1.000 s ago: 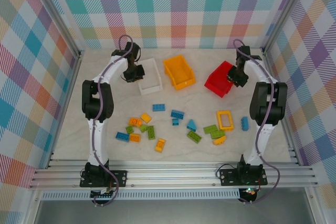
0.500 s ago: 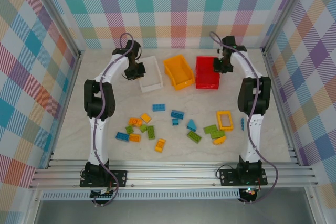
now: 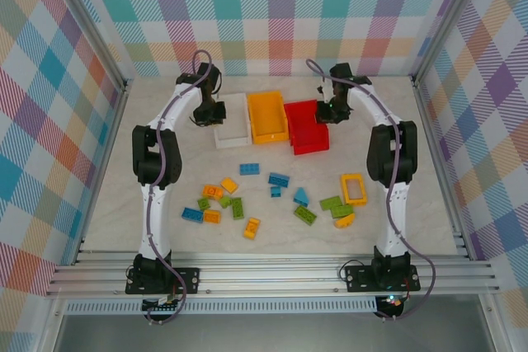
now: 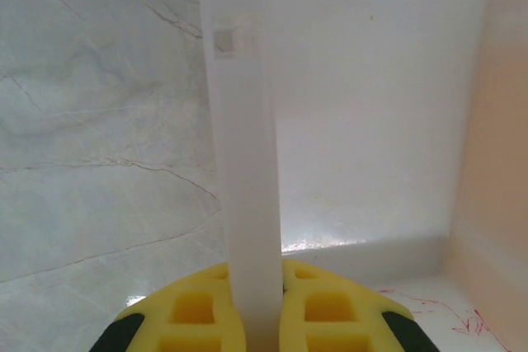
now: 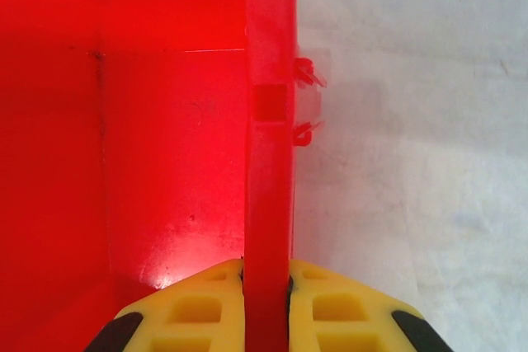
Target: Sort the legos into containers by color
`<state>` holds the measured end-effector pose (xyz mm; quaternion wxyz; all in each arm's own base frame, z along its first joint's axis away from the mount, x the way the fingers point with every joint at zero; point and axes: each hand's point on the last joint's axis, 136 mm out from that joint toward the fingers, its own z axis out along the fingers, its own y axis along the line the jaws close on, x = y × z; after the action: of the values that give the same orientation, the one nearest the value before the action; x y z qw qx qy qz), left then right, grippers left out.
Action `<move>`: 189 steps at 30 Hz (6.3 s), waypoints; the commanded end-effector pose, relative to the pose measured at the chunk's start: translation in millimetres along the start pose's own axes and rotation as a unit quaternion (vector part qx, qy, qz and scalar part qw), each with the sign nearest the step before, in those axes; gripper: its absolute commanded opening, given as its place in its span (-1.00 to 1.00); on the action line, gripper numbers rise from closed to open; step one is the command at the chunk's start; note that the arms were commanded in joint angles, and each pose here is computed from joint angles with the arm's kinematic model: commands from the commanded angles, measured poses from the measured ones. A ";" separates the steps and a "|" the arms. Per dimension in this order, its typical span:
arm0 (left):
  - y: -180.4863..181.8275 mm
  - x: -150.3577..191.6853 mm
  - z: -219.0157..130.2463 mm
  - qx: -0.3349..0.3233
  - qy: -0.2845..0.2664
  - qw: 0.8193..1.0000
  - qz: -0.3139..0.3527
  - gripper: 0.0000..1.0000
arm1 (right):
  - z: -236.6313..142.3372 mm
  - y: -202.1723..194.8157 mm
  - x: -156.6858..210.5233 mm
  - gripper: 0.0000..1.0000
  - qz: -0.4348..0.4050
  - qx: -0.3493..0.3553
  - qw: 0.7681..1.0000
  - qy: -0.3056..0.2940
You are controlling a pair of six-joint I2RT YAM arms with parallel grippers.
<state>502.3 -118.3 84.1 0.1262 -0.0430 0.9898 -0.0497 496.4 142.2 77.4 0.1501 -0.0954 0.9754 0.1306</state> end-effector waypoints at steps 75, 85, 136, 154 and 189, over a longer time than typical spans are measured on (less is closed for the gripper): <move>-175.5 251.8 -203.2 0.244 -0.249 0.937 0.038 0.38 | -93.8 39.5 111.7 -0.93 0.055 0.086 0.992 -0.070; -161.9 241.1 -210.5 0.202 -0.270 0.941 0.027 0.39 | -34.1 68.9 21.5 -0.96 0.030 0.035 0.997 -0.054; 84.7 306.9 -73.4 -0.021 -0.048 0.870 -0.490 0.53 | -160.0 278.2 275.0 0.43 -0.257 -0.296 0.914 -0.100; 91.1 306.1 -16.7 -0.039 0.008 0.833 -0.552 0.11 | -141.4 310.1 286.5 0.43 -0.274 -0.289 0.913 -0.087; -33.4 -0.5 -20.4 -0.048 -0.082 0.987 -0.128 -0.25 | -192.3 226.4 166.7 0.49 -0.026 -0.165 0.923 -0.346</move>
<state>506.6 -149.8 100.0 0.2077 -0.2055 0.9558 -0.0328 237.1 289.2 256.2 0.4626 -0.1193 0.8219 0.3103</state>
